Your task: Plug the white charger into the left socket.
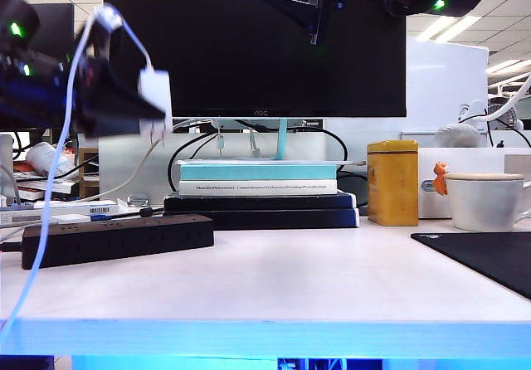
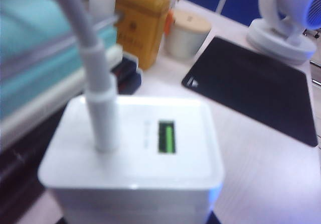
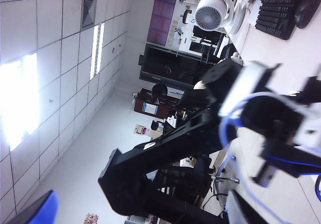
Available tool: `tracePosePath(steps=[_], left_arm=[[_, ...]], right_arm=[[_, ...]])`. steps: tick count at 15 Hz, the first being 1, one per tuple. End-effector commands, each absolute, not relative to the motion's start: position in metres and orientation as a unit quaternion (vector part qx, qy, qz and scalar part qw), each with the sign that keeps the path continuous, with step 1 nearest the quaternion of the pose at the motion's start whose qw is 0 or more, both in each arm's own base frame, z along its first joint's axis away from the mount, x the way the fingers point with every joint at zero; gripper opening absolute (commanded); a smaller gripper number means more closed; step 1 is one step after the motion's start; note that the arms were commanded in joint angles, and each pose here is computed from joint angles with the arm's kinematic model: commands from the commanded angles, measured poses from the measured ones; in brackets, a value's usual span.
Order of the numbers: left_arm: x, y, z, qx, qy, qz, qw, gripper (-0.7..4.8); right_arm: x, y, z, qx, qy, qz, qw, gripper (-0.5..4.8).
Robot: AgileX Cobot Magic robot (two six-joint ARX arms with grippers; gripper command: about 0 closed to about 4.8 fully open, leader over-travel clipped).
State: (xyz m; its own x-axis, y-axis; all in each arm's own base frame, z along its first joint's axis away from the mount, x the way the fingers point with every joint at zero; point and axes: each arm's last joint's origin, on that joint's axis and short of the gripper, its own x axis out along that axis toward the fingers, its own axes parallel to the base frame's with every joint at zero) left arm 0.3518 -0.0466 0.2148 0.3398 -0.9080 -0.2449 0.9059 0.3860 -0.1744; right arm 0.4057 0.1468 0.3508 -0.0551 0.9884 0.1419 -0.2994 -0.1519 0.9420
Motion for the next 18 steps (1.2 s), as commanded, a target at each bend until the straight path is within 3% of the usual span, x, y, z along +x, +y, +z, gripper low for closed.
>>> tracePosePath(steps=[1, 7, 18], left_arm=[[0.363, -0.047, 0.190, -0.008, 0.159, -0.557, 0.815, 0.79], [0.370, -0.024, 0.163, -0.024, 0.187, -0.535, 0.823, 0.79], [0.368, -0.038, 0.142, 0.034, 0.183, -0.558, 0.809, 0.80]], right_arm=[[0.403, 0.147, 0.357, 0.437, 0.373, 0.624, 0.529, 4.40], [0.403, 0.147, 0.357, 0.435, 0.373, 0.625, 0.530, 4.40], [0.403, 0.147, 0.357, 0.434, 0.373, 0.626, 0.530, 4.40]])
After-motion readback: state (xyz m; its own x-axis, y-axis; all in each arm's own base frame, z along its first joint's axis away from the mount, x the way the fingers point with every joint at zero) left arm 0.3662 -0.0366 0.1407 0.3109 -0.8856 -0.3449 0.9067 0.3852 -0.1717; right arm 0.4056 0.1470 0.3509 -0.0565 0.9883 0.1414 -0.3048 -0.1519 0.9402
